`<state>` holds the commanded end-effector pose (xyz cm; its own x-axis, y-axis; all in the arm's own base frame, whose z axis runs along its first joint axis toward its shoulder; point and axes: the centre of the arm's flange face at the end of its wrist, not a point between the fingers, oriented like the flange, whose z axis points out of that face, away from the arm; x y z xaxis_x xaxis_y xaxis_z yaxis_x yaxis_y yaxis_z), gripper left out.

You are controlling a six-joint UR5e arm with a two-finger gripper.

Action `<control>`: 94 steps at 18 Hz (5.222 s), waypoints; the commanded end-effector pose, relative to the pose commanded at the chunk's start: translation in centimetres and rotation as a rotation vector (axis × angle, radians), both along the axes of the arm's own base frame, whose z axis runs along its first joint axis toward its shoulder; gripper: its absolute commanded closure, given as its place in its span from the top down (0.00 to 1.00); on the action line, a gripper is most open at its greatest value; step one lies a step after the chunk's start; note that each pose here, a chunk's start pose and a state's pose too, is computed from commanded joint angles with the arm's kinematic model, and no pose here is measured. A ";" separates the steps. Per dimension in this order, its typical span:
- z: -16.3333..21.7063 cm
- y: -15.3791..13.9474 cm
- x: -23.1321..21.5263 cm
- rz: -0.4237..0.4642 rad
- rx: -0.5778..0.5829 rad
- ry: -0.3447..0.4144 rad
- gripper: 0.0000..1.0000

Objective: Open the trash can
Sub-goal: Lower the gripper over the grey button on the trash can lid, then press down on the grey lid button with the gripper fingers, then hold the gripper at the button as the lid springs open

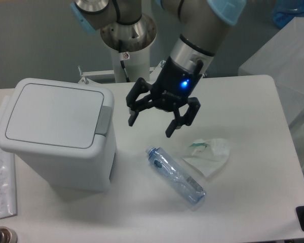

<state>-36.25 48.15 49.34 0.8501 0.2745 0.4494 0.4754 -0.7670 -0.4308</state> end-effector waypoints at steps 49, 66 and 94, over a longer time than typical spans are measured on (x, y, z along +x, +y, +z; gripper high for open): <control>-3.9 -1.1 5.3 -0.017 0.054 0.078 1.00; -4.0 -1.2 5.3 -0.016 0.054 0.077 1.00; -3.0 -1.2 5.3 -0.014 0.066 0.093 1.00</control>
